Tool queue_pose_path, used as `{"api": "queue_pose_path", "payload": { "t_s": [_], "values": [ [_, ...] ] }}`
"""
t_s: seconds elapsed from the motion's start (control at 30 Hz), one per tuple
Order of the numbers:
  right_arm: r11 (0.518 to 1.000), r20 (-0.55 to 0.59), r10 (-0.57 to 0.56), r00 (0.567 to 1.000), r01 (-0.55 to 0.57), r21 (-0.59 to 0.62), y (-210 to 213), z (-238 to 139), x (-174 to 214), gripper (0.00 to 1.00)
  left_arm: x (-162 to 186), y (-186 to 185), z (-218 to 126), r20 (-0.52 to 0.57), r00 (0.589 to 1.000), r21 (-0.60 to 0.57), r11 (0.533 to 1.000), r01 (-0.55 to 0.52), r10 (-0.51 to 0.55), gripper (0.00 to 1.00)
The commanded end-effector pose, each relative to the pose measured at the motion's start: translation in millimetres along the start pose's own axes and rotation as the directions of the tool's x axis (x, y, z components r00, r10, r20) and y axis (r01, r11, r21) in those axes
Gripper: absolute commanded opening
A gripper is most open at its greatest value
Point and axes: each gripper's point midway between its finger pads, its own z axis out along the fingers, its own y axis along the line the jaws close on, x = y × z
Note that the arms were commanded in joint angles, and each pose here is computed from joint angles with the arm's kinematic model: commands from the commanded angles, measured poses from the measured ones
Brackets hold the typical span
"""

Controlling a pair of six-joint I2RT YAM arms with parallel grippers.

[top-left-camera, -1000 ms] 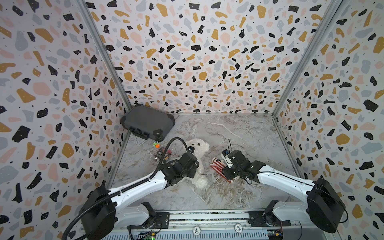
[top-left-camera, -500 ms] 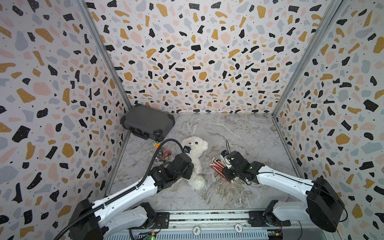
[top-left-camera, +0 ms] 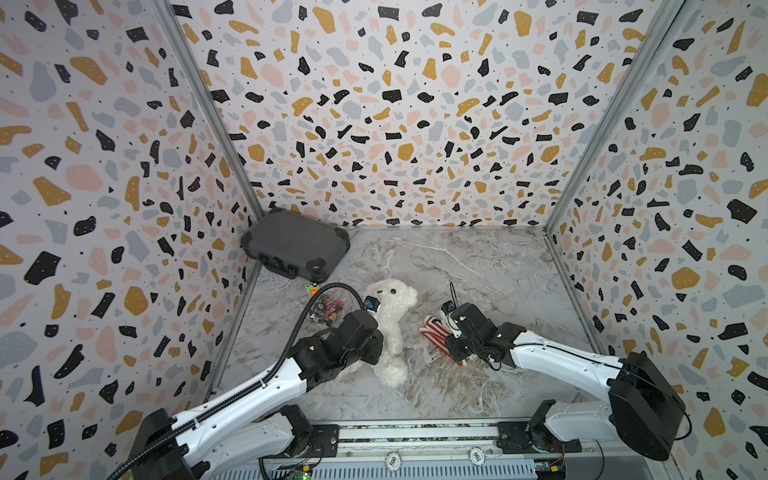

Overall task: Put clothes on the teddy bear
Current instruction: 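Lift the garment toward the bear's head while the left gripper pins the bear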

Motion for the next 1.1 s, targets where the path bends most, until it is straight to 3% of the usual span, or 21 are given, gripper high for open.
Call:
{"api": "queue_pose_path", "payload": {
  "t_s": [0.0, 0.07, 0.47, 0.67, 1.07],
  "values": [
    [1.0, 0.03, -0.014, 0.999, 0.014, 0.017, 0, -4, -14, 0.47, -10, -5, -3, 0.05, 0.998, 0.037, 0.999, 0.026, -0.028, 0.0],
    [1.0, 0.033, -0.016, 0.999, 0.015, 0.022, 0, -4, -15, 0.49, -10, -5, -3, 0.053, 0.998, 0.039, 0.999, 0.027, -0.029, 0.0],
    [0.999, 0.033, -0.024, 0.999, 0.022, 0.046, -2, -1, -14, 0.28, -15, -2, -6, 0.083, 0.995, 0.027, 0.998, 0.054, -0.056, 0.0],
    [0.998, 0.087, -0.031, 0.996, 0.026, 0.055, -4, -8, -28, 0.16, -12, -2, -4, 0.074, 0.996, 0.026, 0.999, 0.043, -0.045, 0.0],
    [0.997, 0.246, -0.075, 0.966, 0.077, 0.001, -19, -21, -61, 0.02, 10, -46, 5, 0.061, 0.998, 0.191, 0.981, -0.045, 0.034, 0.0]
  ]
}}
